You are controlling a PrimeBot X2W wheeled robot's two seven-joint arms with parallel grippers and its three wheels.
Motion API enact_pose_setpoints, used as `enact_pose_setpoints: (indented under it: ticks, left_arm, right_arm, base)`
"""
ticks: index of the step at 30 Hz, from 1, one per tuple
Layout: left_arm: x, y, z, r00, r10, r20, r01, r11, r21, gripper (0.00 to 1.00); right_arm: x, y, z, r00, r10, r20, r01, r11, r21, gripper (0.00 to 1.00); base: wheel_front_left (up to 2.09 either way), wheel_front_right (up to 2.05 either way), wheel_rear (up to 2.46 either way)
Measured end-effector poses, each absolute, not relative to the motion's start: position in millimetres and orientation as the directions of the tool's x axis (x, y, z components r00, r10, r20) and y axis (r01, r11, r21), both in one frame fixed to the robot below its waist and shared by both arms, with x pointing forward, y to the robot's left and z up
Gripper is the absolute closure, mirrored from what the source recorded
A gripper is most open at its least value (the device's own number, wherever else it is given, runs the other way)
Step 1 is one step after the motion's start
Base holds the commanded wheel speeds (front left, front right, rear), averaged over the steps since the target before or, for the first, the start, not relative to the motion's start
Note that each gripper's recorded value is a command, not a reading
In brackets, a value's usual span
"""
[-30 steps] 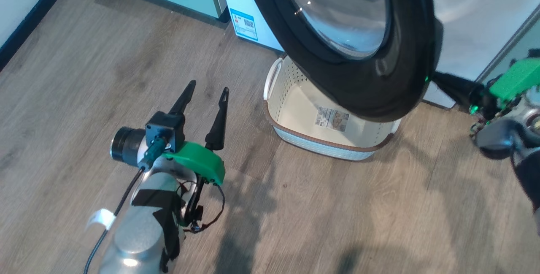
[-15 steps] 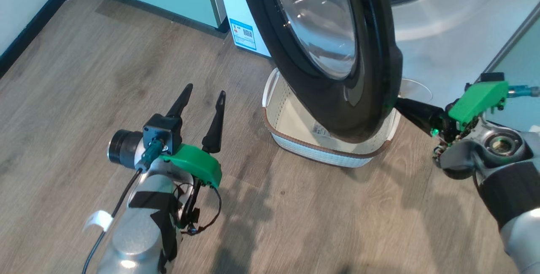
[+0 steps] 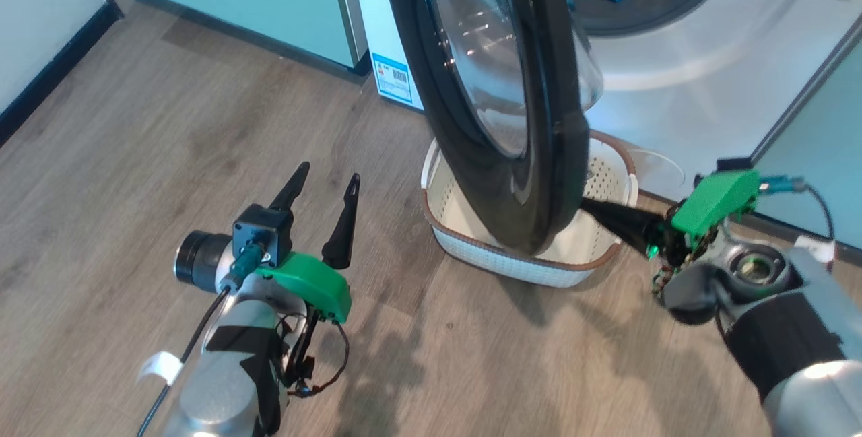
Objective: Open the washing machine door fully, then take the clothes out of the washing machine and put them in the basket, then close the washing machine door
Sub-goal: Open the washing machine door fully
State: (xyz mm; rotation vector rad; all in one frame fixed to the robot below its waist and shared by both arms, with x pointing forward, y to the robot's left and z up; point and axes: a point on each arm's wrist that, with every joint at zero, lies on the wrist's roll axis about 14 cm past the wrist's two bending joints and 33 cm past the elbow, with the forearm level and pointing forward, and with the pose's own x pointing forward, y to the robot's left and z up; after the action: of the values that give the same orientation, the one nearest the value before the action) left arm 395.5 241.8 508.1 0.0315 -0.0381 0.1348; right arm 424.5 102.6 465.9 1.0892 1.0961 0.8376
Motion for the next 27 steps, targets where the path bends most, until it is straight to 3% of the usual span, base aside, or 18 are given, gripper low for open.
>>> enact_pose_setpoints:
  ticks: [27]
  left_arm:
    - [379.8, 250.8, 511.4, 0.988, 0.148, 0.047, -0.149, 0.988, 0.027, 0.0]
  right_arm:
    - [380.4, 132.3, 481.7, 0.2, 0.959, -0.202, -0.008, 0.207, 0.978, 1.0]
  base:
    - [0.0, 0.0, 0.0]
